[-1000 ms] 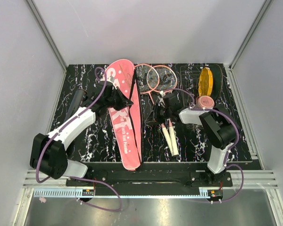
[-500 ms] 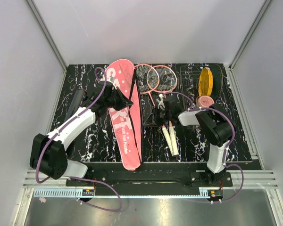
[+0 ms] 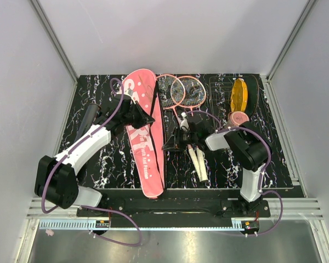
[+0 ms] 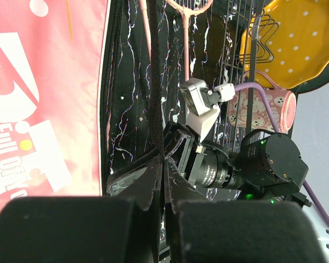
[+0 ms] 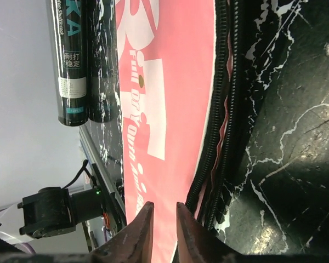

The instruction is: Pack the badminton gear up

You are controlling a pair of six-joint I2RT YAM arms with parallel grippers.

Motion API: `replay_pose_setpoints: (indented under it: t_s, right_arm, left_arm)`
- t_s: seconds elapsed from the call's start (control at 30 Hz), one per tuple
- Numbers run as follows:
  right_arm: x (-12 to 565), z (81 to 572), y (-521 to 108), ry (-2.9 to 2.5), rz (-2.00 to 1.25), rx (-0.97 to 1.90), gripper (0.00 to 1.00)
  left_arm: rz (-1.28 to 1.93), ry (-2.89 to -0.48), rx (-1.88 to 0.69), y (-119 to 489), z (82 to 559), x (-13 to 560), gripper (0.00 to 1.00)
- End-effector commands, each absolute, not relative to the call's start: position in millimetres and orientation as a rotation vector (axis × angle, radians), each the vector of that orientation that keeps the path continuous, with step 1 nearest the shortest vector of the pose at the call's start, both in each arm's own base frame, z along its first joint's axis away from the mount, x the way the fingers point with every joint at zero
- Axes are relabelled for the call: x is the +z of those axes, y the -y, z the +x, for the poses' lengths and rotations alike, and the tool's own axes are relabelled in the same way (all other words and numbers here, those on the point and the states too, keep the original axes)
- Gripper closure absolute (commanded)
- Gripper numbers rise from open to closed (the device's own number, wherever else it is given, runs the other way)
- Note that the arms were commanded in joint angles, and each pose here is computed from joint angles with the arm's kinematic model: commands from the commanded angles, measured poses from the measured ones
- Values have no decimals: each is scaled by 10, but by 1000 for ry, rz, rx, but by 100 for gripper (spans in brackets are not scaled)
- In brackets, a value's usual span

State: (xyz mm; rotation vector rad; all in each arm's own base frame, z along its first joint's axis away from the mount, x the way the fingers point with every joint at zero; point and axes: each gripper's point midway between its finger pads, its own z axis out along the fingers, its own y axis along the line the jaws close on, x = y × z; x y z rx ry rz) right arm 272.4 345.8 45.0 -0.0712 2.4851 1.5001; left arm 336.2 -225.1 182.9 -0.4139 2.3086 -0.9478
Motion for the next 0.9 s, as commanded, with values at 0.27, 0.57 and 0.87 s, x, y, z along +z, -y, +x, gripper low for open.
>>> replay_pose_setpoints:
  t_s: [0.27,0.57,0.87]
  right_arm:
    - [273,2592,-3445,-2562,-174,1306,63]
    - [335,2637,-3641,-2511,-156,1446,67]
    - [654,2907,-3747,-2439,-166,1395,100]
  left_arm:
    - [-383,-2246,-996,2295,3387,2081,100]
    - [-395,-2250,-989,2282,3369,2042,100]
    - [-366,-2275,-908,2196,3344,1885,100]
